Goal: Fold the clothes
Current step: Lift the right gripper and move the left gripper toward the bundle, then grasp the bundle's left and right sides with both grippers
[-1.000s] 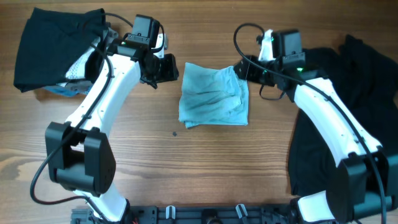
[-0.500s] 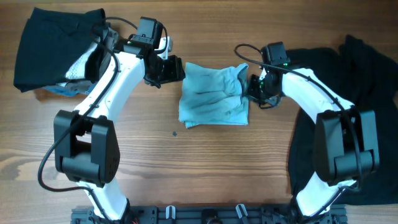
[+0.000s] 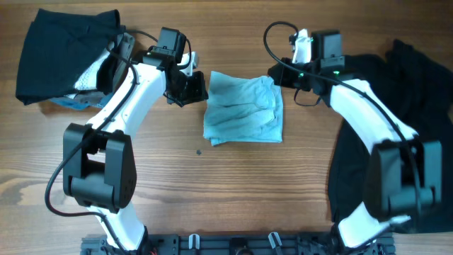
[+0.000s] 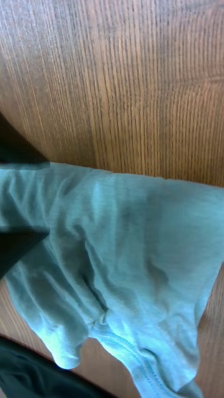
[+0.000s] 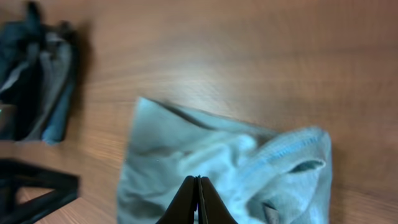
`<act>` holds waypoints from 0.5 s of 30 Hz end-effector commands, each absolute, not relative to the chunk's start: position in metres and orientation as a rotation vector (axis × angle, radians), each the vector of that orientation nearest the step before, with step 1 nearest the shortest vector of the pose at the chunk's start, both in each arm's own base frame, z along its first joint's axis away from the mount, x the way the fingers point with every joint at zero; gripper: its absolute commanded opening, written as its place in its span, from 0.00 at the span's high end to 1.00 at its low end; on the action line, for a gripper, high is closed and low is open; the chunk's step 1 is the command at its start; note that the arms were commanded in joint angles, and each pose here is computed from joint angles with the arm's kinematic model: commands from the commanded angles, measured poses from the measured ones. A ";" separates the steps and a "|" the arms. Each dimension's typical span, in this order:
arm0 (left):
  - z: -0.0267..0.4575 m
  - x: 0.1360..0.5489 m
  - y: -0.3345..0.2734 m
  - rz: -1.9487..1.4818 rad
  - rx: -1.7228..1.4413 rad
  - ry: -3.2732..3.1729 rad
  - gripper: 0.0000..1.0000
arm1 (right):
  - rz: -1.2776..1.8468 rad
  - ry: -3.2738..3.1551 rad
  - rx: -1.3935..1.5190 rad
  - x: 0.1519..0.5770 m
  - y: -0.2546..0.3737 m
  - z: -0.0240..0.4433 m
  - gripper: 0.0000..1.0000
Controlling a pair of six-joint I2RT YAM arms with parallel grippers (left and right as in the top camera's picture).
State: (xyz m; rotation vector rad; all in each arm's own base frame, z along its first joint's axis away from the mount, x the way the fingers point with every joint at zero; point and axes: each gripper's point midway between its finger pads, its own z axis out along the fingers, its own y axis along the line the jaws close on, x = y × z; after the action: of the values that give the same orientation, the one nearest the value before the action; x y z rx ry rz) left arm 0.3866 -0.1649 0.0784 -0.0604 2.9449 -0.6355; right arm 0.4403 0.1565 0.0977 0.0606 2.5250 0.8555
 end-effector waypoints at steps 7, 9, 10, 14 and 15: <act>0.073 0.383 -0.167 -0.669 -0.058 2.961 0.43 | 0.556 2.943 0.649 0.382 0.109 -0.005 0.96; 0.073 0.383 -0.167 -0.669 -0.058 2.961 0.35 | 0.612 2.934 0.511 0.383 0.116 0.006 0.96; 0.072 0.383 -0.167 -0.670 -0.057 2.960 0.35 | 0.712 2.892 0.286 0.387 0.128 0.023 0.94; 0.053 0.375 -0.170 -0.694 -0.056 2.990 0.40 | 0.835 2.705 -0.051 0.387 0.145 0.095 0.91; 0.047 0.370 -0.178 -0.755 -0.046 3.002 0.39 | 0.833 2.667 -0.063 0.388 0.145 0.109 0.91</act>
State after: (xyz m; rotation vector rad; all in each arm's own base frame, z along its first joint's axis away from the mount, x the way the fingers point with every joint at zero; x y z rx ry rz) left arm 0.3853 -0.1670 0.0709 -0.0552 2.9391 -0.6578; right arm 0.3856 0.1389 0.0555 0.1290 2.8227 0.7843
